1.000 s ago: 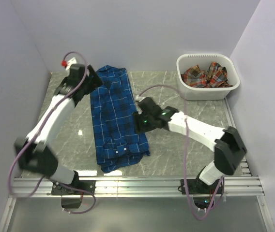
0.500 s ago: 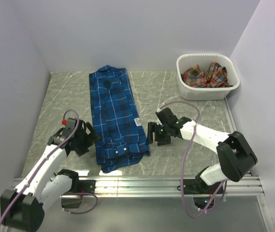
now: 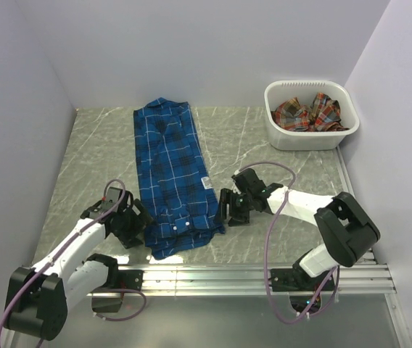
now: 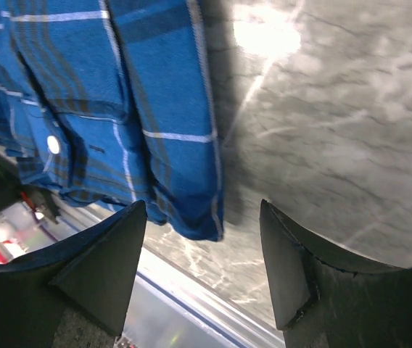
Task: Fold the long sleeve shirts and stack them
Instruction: Fold the shirt
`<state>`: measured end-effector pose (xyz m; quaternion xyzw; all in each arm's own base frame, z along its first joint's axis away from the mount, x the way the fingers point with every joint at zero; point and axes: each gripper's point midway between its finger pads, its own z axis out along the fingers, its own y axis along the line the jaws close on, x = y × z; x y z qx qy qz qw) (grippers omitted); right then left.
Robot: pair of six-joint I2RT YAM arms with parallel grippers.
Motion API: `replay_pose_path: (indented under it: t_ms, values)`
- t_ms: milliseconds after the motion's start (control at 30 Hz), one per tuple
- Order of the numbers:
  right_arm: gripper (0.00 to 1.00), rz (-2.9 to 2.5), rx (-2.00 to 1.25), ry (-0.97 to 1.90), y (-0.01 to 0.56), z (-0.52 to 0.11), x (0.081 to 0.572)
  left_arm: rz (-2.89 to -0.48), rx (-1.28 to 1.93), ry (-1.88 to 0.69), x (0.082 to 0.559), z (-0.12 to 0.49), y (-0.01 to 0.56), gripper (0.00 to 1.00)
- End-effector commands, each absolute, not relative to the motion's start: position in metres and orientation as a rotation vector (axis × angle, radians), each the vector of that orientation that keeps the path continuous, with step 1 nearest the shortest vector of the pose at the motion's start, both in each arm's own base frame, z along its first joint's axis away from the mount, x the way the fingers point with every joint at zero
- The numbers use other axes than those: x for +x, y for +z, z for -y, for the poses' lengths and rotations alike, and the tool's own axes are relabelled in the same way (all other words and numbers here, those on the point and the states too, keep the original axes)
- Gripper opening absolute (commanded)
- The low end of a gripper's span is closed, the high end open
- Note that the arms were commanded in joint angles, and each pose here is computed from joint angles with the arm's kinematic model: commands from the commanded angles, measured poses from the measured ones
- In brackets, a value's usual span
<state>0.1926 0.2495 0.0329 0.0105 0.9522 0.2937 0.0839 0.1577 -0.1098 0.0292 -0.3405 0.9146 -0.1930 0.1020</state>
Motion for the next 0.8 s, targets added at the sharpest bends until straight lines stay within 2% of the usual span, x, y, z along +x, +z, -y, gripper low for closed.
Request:
replay_pose_path:
  t_ms: [0,467,633,767]
  values:
    - [0.70,-2.818,0.025,0.969,0.036,-0.263,0.196,-2.671,-0.984,-0.679,0.166,0.123,0.034,0.88]
    - [0.67,-2.855,-0.021,1.064,0.024,-0.287,0.190,-2.775,-0.972,-0.722,0.147,0.139,0.013,0.74]
    - [0.62,-2.873,-0.044,1.060,0.021,-0.290,0.187,-2.766,-0.972,-0.716,0.147,0.138,0.014,0.58]
    - [0.54,-2.887,-0.067,1.067,0.020,-0.294,0.185,-2.771,-0.970,-0.714,0.147,0.138,0.014,0.50]
